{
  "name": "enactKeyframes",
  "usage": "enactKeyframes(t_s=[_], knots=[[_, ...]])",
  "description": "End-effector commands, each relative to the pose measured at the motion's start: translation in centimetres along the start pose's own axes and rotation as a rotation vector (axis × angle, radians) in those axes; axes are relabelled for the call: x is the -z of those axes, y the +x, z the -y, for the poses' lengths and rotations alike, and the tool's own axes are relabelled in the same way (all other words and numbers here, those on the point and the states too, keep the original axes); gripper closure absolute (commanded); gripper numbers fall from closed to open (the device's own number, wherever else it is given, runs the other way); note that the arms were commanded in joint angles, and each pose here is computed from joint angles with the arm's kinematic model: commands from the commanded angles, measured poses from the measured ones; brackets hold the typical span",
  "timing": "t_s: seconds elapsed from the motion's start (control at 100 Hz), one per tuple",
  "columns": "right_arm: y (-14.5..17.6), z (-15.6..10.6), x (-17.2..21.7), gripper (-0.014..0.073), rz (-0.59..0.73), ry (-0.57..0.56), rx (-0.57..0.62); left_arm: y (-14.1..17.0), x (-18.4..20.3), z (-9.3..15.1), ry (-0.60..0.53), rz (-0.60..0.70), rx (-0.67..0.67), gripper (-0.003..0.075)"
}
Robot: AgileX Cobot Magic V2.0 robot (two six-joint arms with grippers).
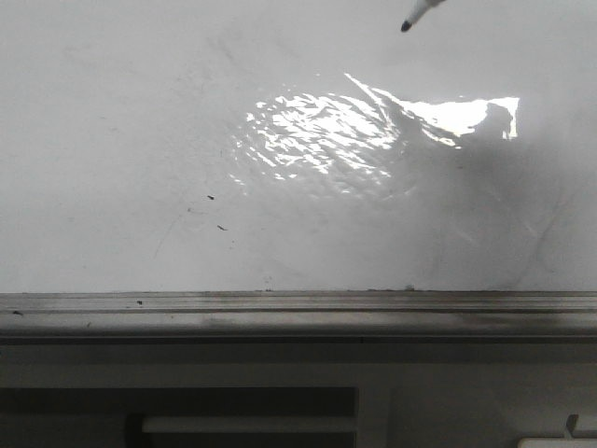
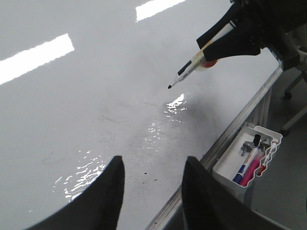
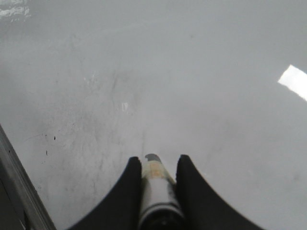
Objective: Write number 9 on whiteboard
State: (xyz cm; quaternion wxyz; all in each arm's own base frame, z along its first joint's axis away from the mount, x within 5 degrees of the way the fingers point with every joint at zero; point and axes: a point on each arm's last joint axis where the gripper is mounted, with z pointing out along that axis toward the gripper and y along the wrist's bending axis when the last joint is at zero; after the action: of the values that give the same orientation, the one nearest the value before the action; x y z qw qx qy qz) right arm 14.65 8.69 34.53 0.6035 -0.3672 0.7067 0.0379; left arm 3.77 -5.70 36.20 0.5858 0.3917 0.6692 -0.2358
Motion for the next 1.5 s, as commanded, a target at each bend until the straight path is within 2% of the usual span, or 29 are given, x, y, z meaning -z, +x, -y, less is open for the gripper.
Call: enactKeyframes(t_s=[0.0,0.15,0.61,0.93,1.1,1.32,1.49], knots=[[-1.5,0.7,0.5,0.0632,0.133,0.069,0.009,-1.1,0.2,-0.3,-0.027,0.073,0.032,0.0462],[-1.7,0.9,-0.1,0.0632,0.171,0.091,0.008,-0.7,-0.1,-0.2,-0.016,0.064,0.053,0.0462],[-0.2,0.3,-3.8,0.0635,0.05,0.036,-0.004,0.1,-0.6,-0.1,-0.001,0.051,0.086,0.0462],[1.4,-1.0,-4.0,0.0636,-0.129,-0.077,0.006,0.1,-0.6,-0.1,-0.001,0.05,0.086,0.0462],[0.8,-0.4,-3.9,0.0636,-0.081,-0.037,0.008,0.1,-0.6,-0.1,-0.001,0.05,0.086,0.0462],[-0.4,1.9,-3.6,0.0636,-0.054,0.055,-0.013,0.1,-0.6,-0.1,-0.001,0.05,0.086,0.0462],[-0.9,2.2,-3.4,0.0636,-0.049,0.062,-0.014,0.1,-0.6,-0.1,-0.001,0.05,0.086,0.0462]])
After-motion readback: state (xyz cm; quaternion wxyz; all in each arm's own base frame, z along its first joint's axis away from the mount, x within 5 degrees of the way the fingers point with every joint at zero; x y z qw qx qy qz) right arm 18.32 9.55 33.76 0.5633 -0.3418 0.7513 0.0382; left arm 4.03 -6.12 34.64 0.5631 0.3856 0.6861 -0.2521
